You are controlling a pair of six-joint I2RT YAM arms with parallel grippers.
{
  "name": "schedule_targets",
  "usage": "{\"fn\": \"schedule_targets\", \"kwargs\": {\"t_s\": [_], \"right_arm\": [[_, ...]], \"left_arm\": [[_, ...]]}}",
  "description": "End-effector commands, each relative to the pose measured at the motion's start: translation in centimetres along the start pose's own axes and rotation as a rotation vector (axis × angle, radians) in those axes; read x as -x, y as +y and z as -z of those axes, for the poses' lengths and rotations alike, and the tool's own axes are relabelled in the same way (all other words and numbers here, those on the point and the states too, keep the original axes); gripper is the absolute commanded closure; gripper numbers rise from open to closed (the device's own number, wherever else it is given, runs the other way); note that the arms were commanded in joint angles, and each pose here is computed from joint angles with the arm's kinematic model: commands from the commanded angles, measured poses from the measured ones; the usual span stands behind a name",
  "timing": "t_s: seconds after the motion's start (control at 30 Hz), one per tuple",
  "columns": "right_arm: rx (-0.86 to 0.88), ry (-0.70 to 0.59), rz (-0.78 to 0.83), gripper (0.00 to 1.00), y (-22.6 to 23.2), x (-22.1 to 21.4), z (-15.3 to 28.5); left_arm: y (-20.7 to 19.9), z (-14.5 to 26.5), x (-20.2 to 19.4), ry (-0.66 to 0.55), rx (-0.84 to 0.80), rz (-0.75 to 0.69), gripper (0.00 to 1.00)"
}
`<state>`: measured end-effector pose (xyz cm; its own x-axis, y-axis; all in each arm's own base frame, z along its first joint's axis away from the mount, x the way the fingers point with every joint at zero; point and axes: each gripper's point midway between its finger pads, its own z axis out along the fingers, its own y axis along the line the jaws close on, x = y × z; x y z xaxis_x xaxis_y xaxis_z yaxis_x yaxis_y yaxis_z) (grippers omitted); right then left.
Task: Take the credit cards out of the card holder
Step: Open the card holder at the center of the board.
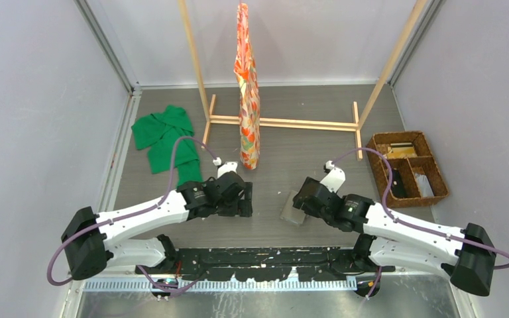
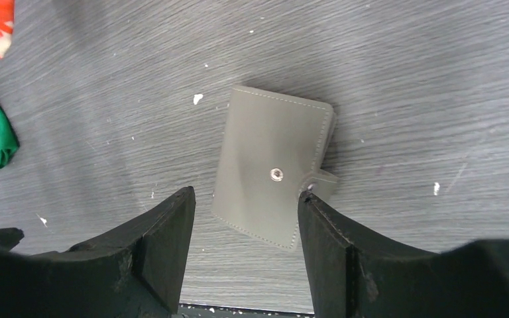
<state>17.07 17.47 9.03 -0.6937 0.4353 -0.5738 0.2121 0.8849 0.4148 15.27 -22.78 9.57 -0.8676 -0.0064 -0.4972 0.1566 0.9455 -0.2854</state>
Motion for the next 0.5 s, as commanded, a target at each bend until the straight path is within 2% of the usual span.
{"fn": "schedule_targets", "kwargs": {"t_s": [0.0, 0.17, 0.33, 0.47], "right_arm": [[0.078, -0.010, 0.010, 0.36, 3.7, 0.9, -0.2], [0.038, 0.074, 0.059, 0.35, 5.2, -1.4, -2.8], [-0.118, 0.082, 0.052, 0.35, 1.5, -2.6, -4.0], [-0.148, 0.048, -0.001, 0.35, -1.3, -2.4, -3.1]], "left_arm": [[-1.4, -0.3, 0.5, 0.009, -0.022, -0.013, 0.00], [-1.5, -0.4, 0.2, 0.020, -0.027, -0.008, 0.00], [-1.8, 0.3, 0.8, -0.005, -0.047, -0.019, 0.00], [-2.5, 1.2, 1.3, -0.063, -0.008, -0.115, 0.00]]}}
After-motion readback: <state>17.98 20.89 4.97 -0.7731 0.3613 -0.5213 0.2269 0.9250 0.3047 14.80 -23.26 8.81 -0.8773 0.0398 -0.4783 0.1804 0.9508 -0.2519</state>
